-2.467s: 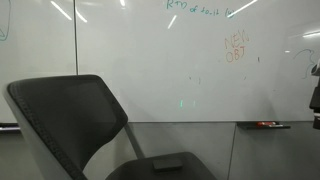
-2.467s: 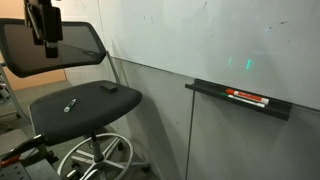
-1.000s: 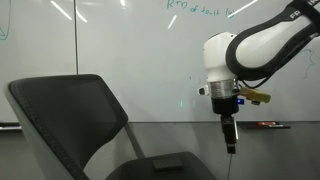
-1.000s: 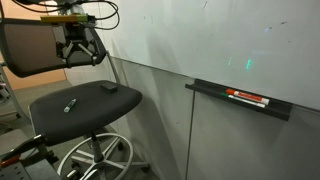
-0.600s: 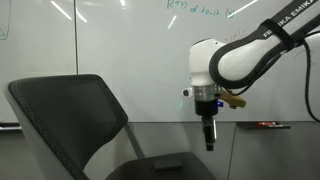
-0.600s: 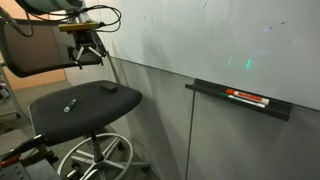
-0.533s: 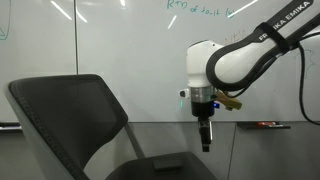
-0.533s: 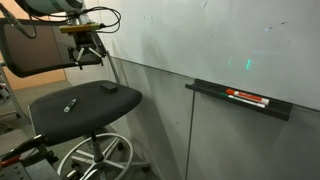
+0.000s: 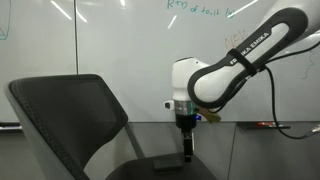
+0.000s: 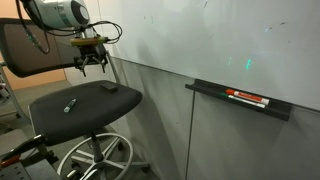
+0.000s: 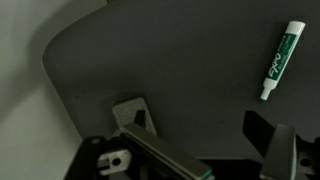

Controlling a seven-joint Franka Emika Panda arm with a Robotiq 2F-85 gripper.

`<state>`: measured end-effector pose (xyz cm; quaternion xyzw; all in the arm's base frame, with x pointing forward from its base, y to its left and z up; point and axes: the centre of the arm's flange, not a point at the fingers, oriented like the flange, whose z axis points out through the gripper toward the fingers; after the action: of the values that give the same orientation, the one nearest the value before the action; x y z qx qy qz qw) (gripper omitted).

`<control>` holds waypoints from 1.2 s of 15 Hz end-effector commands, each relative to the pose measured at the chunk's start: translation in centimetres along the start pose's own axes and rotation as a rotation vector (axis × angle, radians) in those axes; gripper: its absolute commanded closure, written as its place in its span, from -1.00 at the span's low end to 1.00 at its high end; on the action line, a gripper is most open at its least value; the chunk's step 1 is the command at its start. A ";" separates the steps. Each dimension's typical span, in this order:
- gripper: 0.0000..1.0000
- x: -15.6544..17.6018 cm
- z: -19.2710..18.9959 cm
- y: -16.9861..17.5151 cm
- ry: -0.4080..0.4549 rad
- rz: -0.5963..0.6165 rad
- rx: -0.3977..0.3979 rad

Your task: Use the eraser from the seat to wipe the whiteboard.

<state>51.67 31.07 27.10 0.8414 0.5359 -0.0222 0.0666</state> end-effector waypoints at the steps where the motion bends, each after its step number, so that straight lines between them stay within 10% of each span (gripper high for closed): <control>1: -1.00 3.2 1.7 2.8 0.022 -0.036 0.003; 18: -1.00 7.6 11.4 9.2 -0.003 -0.085 -0.011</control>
<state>61.98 31.98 16.74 0.8220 0.5653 -0.0221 0.0646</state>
